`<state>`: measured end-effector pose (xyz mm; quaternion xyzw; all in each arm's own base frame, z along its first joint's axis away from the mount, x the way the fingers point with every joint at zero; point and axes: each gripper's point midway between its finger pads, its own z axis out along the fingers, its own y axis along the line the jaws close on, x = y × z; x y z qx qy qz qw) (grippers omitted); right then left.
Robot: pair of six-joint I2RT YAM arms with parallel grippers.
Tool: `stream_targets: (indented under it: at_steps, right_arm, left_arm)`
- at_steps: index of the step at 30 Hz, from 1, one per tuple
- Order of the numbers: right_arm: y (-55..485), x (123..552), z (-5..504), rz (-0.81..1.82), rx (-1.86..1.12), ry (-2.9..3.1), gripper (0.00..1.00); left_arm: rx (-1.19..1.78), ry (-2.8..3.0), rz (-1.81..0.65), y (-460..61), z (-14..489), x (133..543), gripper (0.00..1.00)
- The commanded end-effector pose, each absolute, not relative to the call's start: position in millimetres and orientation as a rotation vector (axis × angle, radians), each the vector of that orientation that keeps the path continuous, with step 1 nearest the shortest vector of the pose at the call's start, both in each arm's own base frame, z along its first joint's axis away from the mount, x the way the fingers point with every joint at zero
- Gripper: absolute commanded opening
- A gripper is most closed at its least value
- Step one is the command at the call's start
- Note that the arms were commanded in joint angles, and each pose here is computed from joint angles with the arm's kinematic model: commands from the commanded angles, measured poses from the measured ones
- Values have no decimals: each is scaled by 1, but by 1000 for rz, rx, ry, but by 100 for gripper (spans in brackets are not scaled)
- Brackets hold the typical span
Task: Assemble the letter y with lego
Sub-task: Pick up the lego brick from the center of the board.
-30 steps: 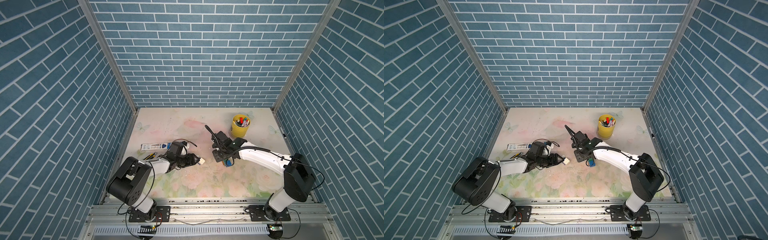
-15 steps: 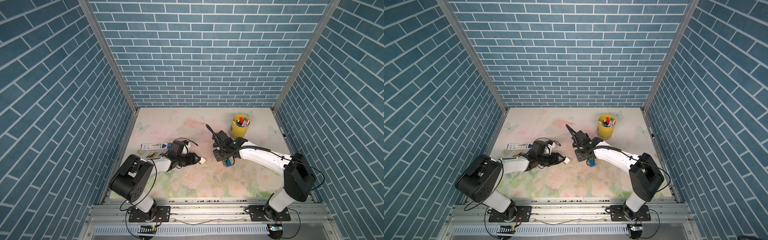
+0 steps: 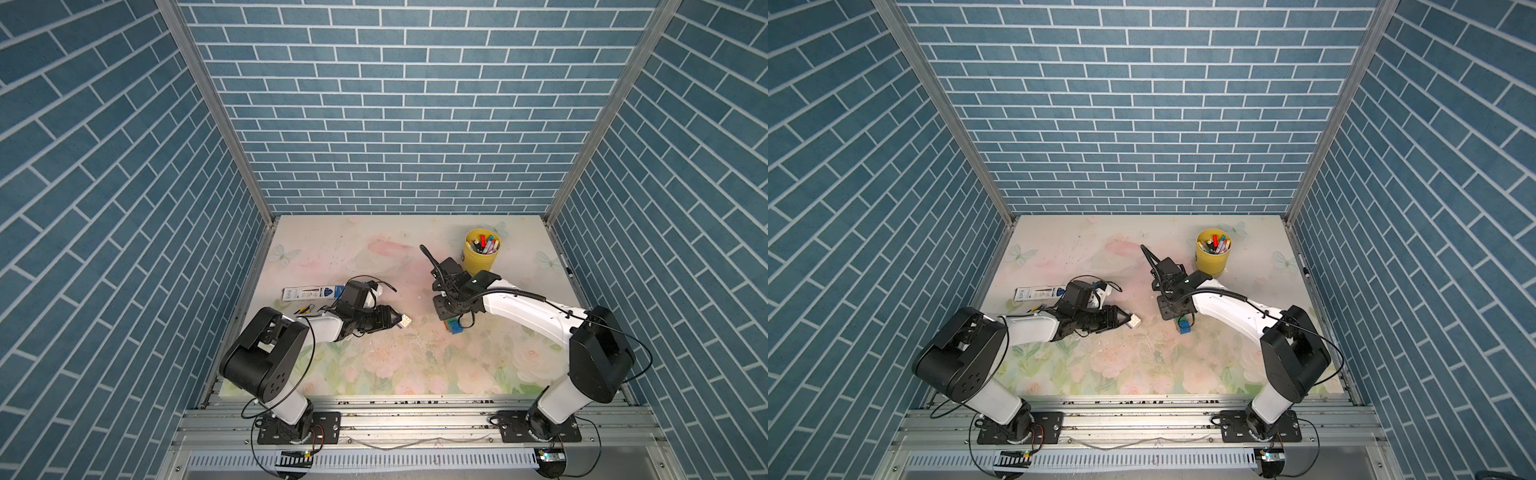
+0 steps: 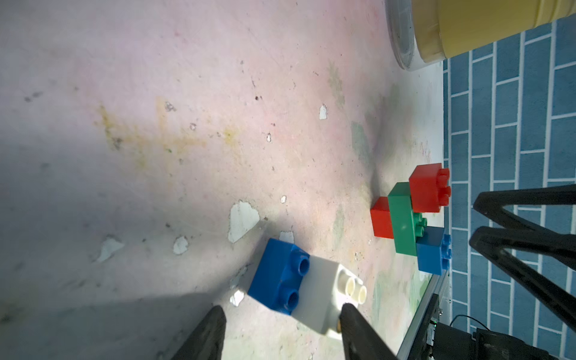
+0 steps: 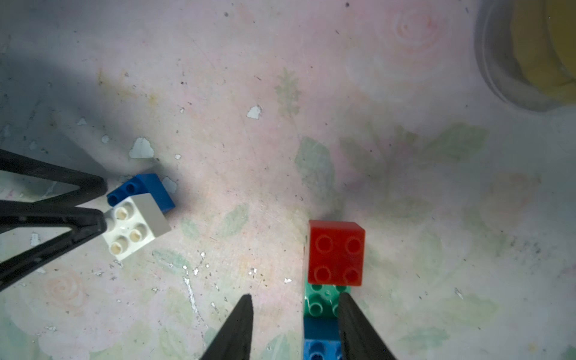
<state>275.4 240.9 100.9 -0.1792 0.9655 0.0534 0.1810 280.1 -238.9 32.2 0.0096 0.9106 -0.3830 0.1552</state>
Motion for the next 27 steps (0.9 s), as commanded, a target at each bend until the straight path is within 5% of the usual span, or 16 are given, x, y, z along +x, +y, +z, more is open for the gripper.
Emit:
stream_targets:
  at_steps: [1,18,27]
  right_arm:
    - [222,268,103,112,-396,2790,47]
    - [223,263,49,126,-396,2933,47]
    - [224,266,48,133,-422,2923,28]
  left_arm:
    - [-126,2955,-781,-191,-43,225,60]
    - [-128,2959,-759,-188,-42,224,60]
    - [-125,2963,-757,-189,-43,225,60]
